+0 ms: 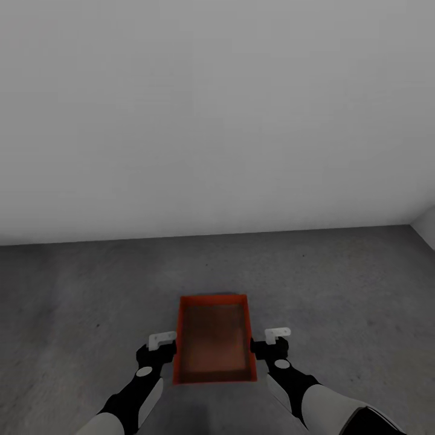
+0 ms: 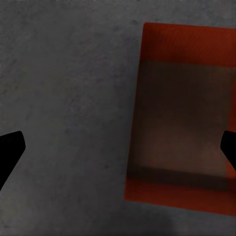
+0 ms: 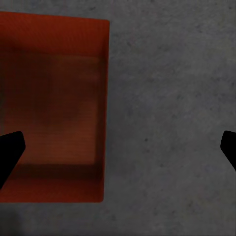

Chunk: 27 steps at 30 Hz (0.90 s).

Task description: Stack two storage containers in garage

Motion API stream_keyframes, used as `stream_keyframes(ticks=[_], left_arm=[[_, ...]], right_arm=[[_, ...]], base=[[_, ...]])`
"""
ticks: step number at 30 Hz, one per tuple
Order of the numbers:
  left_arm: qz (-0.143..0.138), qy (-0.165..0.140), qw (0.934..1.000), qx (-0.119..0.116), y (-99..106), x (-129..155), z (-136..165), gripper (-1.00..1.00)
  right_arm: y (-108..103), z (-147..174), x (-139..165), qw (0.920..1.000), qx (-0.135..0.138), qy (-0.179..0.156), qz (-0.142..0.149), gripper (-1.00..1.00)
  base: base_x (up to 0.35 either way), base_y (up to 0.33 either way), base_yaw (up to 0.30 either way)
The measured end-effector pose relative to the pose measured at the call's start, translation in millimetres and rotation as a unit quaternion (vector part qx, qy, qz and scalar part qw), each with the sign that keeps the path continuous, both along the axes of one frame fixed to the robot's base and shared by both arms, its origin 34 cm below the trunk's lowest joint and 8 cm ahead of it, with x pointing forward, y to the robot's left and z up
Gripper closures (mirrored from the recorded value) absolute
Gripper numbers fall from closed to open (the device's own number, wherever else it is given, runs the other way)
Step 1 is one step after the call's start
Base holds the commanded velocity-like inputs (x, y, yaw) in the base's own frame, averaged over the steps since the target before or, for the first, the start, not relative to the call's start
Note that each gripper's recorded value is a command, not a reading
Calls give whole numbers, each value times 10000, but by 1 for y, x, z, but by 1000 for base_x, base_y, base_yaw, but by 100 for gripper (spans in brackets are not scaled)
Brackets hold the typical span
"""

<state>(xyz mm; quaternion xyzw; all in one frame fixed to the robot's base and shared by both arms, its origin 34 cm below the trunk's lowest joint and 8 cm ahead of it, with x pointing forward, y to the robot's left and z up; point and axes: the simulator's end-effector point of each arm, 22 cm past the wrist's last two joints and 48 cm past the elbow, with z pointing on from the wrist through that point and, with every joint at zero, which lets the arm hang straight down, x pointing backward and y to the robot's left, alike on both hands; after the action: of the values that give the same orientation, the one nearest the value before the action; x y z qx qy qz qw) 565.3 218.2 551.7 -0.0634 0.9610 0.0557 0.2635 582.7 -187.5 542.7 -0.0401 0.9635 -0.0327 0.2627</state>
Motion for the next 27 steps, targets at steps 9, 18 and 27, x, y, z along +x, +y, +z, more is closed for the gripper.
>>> stream_keyframes(ticks=[9, 18, 27], left_arm=[[5, 55, 10000, 21, 1, -4, -2, -100], [140, 89, 9996, 224, 11, -6, -1, -100], [148, 100, 9995, 253, 12, -7, -2, -100]], right_arm=[[0, 0, 0, 10000, 3, -2, -7, -100], [0, 0, 0, 10000, 2, 3, -8, -100], [0, 0, 0, 10000, 2, -1, -8, -100]], base=[[-89, 15, 0], [-322, 74, 0], [-345, 11, 0]])
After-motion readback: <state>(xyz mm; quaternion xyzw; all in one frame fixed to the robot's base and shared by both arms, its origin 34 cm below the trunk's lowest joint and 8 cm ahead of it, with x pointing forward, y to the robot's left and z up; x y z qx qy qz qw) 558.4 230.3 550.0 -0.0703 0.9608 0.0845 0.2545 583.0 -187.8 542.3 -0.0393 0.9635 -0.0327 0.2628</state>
